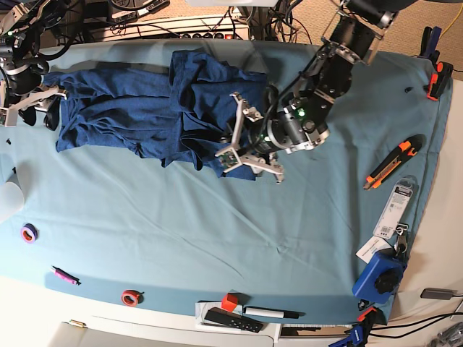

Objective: Layout the t-shirt on the table in an organized manner, then fold the t-shirt properly
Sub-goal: 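Grasp the folded shirt end with the left gripper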

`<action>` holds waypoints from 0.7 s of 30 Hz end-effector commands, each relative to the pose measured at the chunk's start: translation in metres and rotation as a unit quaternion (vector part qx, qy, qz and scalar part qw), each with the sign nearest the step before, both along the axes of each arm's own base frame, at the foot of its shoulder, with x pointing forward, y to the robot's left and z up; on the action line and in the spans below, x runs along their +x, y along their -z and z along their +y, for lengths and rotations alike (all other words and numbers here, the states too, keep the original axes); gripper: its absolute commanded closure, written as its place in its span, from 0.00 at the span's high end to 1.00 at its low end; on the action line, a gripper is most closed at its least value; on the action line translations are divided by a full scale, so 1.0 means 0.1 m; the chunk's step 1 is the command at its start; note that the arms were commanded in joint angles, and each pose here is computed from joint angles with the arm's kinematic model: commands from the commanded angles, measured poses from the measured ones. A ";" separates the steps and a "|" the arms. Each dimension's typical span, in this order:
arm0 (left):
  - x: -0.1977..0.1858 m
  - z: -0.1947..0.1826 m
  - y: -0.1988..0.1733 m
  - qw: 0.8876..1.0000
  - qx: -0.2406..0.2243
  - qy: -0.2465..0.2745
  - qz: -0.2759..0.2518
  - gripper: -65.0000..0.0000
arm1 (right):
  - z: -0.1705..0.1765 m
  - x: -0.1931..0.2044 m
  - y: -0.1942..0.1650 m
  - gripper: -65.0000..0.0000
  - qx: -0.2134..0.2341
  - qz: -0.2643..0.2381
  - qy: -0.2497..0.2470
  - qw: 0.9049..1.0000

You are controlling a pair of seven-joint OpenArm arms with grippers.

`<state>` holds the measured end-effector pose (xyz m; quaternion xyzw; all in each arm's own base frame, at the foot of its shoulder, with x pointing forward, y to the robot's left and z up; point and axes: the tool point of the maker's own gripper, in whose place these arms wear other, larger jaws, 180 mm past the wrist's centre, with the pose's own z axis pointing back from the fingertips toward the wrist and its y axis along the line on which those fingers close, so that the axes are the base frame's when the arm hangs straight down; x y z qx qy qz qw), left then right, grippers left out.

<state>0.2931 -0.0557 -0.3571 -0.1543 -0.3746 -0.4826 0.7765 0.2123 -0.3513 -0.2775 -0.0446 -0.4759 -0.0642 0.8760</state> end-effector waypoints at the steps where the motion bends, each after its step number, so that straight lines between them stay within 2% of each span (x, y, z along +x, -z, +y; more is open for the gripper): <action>1: 0.06 -0.03 -0.14 1.000 -0.023 0.001 -0.014 0.37 | -0.02 0.06 -0.15 0.54 -0.013 -0.024 -0.006 1.000; 13: -0.03 -0.05 -0.01 0.999 -0.048 0.002 0.016 0.36 | -0.02 0.06 -0.15 0.54 -0.013 -0.024 -0.006 1.000; 21: 0.02 -0.04 0.02 0.999 -0.050 -0.012 0.019 0.12 | -0.02 0.06 -0.15 0.54 -0.013 -0.024 -0.006 1.000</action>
